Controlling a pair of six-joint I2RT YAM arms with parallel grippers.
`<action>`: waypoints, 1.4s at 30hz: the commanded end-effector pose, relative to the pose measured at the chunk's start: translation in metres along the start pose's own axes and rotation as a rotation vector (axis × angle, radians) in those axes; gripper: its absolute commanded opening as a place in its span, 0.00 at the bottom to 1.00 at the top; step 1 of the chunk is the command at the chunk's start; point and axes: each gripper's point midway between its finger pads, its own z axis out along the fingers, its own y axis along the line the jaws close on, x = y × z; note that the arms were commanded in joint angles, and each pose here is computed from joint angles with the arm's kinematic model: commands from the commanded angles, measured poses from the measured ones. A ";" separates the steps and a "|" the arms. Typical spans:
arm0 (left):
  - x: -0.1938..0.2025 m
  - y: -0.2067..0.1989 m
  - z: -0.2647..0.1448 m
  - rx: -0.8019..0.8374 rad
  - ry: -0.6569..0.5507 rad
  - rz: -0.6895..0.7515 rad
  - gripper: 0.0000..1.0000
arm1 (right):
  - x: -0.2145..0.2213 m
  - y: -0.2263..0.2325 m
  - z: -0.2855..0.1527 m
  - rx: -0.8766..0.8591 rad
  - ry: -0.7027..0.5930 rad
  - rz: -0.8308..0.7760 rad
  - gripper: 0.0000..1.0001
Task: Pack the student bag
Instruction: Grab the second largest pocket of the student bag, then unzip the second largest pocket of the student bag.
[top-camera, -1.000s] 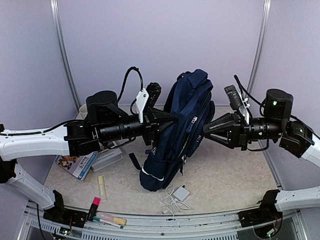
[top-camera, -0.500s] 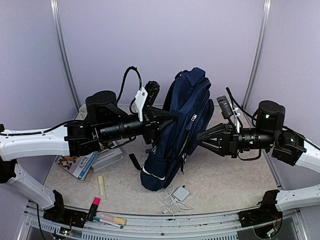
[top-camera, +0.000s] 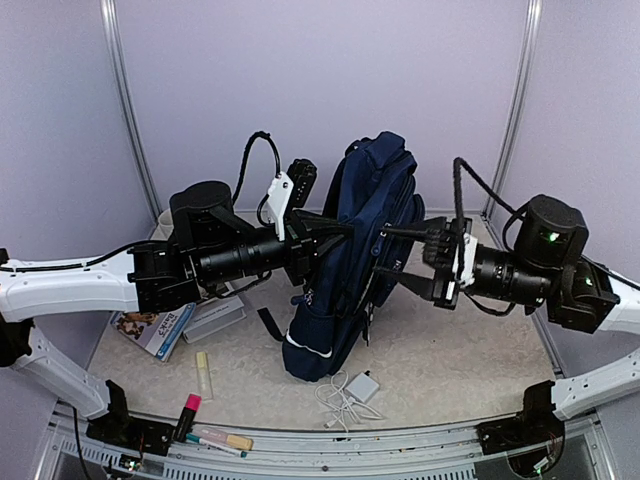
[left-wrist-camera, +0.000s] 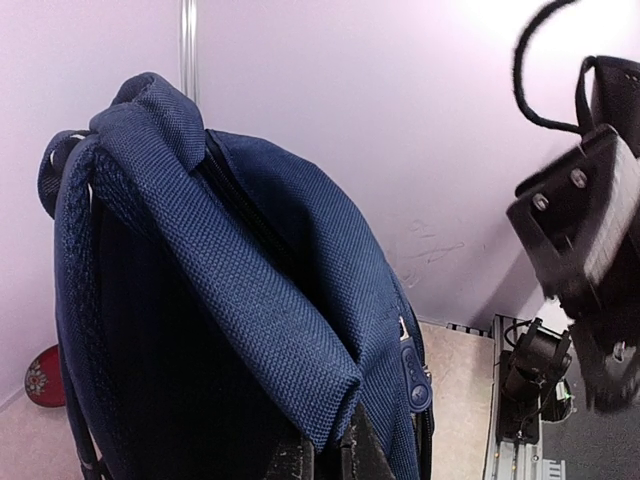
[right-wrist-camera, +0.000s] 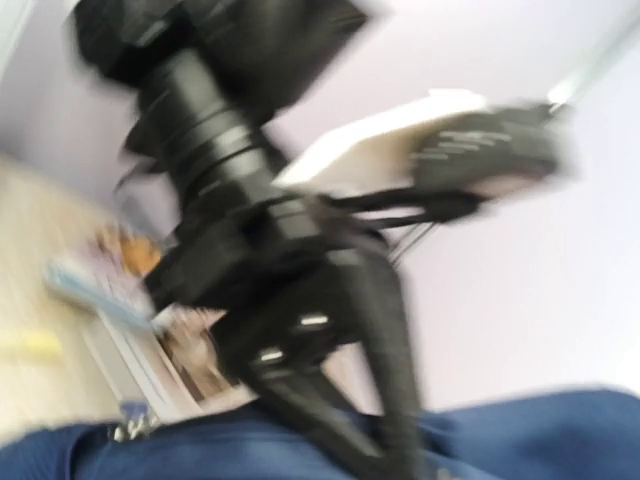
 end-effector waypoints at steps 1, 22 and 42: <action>-0.068 0.003 -0.020 -0.022 -0.211 0.009 0.00 | 0.026 0.000 0.005 0.111 0.164 -0.433 0.48; -0.065 -0.012 -0.014 0.065 -0.199 0.033 0.00 | 0.065 -0.040 0.003 0.327 0.516 -0.495 0.47; -0.060 -0.024 -0.008 0.121 -0.174 0.054 0.00 | 0.048 -0.075 -0.006 0.405 0.547 -0.478 0.29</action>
